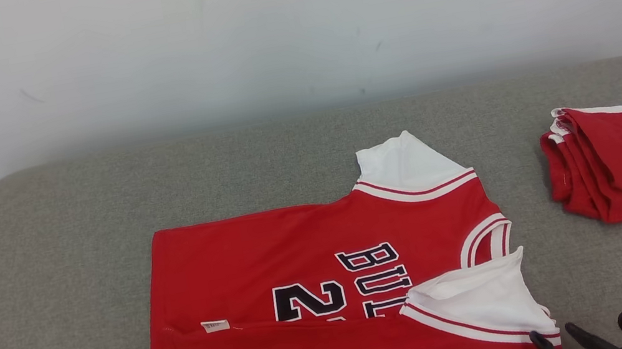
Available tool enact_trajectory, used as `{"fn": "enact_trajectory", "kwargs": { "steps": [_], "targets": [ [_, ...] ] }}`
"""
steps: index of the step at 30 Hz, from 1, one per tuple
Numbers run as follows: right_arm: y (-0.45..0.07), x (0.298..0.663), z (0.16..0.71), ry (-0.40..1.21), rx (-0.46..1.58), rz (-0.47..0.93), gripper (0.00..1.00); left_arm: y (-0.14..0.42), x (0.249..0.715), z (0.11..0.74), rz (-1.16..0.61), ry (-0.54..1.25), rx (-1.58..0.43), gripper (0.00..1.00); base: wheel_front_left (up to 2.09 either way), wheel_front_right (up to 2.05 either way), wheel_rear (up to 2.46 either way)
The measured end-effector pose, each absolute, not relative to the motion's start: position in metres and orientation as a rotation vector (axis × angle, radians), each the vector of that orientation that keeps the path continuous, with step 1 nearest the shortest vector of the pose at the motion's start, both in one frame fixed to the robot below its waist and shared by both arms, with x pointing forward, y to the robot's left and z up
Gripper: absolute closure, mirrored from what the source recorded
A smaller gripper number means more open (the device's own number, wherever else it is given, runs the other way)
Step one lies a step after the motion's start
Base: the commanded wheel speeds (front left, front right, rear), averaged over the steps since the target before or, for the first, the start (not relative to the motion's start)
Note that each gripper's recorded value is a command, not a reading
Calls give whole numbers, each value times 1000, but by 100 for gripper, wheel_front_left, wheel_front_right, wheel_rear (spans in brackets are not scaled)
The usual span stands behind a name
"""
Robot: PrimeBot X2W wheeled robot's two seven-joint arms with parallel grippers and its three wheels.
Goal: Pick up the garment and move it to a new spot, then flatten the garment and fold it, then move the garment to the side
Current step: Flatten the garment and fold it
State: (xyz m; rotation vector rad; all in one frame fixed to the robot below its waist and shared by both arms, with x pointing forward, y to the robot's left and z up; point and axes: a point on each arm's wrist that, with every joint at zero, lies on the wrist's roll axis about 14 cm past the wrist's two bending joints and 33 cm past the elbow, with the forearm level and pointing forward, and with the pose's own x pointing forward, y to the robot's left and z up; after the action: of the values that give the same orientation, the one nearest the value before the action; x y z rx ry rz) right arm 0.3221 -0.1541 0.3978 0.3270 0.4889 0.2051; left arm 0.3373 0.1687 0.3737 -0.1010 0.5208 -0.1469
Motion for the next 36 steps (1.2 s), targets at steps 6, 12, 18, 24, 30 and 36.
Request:
{"fn": "enact_trajectory", "kwargs": {
  "steps": [6, 12, 18, 24, 30, 36],
  "targets": [
    [-158, 335, 423, 400, 384, 202, 0, 172, 341, 386, -128, 462, -130, 0, 0, 0, 0],
    [-160, 347, 453, 277, 414, 203, 0, 175, 357, 419, -123, 320, -142, 0, 0, 0, 0],
    [-162, 355, 475, 175, 426, 178, 0, 173, 363, 443, -113, 209, -121, 0, 0, 0, 0],
    [-179, 365, 496, 53, 356, 97, 0, 187, 361, 455, -50, 155, -110, 0, 0, 0, 0],
    [-198, 365, 503, 2, 310, 14, 0, 196, 350, 449, -21, 165, -96, 0, 0, 0, 0],
    [-205, 365, 513, -39, 329, -29, 0, 202, 349, 455, 9, 143, -106, 0, 0, 0, 0]
  ]
}}
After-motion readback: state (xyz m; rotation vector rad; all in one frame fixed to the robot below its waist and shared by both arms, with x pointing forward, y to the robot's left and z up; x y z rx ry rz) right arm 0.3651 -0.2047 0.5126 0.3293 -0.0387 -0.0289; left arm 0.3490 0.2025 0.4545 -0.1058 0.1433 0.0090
